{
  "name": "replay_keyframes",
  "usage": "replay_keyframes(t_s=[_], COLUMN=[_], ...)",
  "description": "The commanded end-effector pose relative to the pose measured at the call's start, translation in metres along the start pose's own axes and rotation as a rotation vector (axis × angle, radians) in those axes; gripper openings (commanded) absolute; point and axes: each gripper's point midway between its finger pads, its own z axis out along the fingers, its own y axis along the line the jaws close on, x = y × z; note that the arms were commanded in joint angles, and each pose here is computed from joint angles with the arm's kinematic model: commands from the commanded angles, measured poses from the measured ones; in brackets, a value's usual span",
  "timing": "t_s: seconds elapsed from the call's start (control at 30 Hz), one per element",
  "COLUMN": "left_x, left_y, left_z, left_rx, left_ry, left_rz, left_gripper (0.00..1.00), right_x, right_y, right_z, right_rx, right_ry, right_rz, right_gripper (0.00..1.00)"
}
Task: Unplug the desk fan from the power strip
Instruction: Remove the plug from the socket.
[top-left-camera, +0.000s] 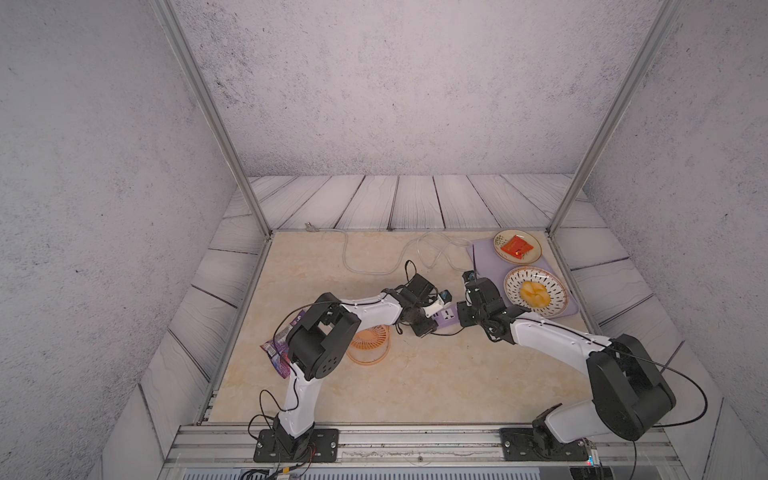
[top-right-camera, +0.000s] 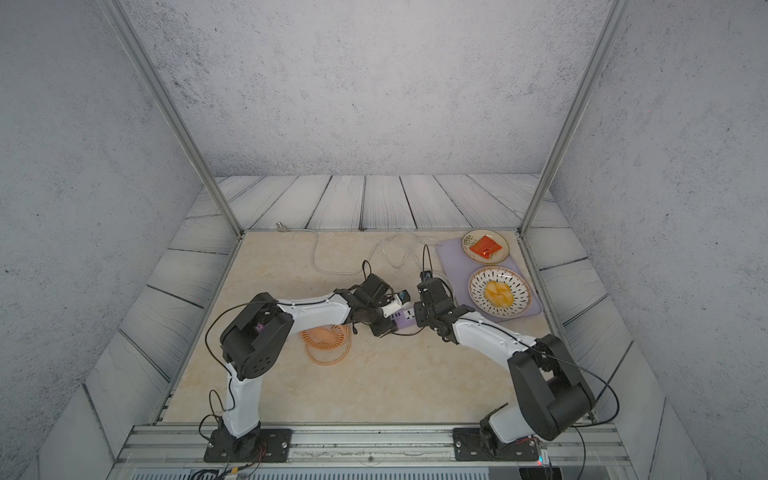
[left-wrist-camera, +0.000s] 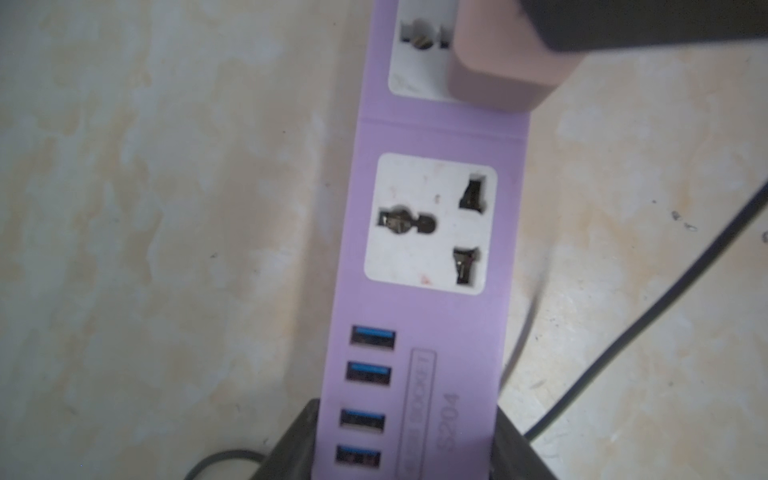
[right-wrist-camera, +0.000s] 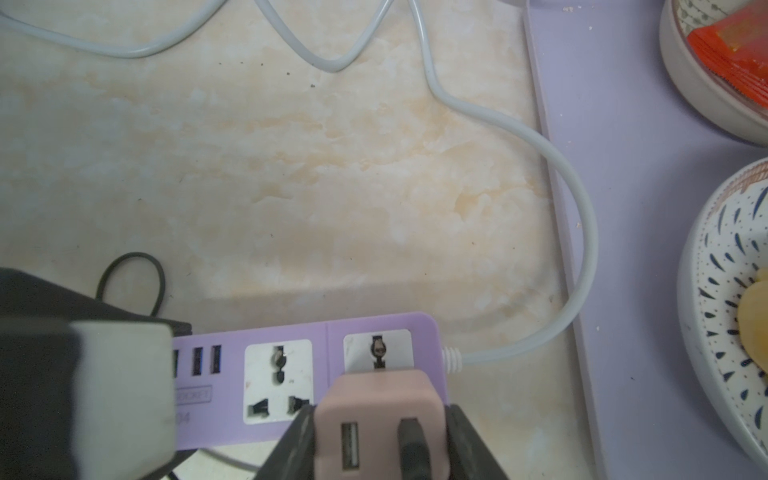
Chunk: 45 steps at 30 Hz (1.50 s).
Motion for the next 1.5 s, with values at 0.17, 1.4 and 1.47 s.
replay_keyframes(t_s=[0.17, 1.4, 1.47], left_x=[-0.002, -0.002, 0.0], left_y=[0.01, 0.011, 0.01], left_z=[0.005, 0.004, 0.004], left_rx=[-0.031, -0.037, -0.036], left_ry=[0.001, -0.001, 0.002], left_rz=[-0.059, -0.059, -0.058], left_gripper=[0.0, 0.0, 0.0], right_x=[0.004, 0.01, 0.008], right_y=[0.032, 0.021, 0.018], right_z=[-0.001, 0.004, 0.004], right_rx=[-0.12, -0.077, -0.094], right_ry=[0.006, 0.027, 0.03], right_rz=[-0.031, 0.073, 0.123], right_gripper=[0.12, 0.1, 0.1])
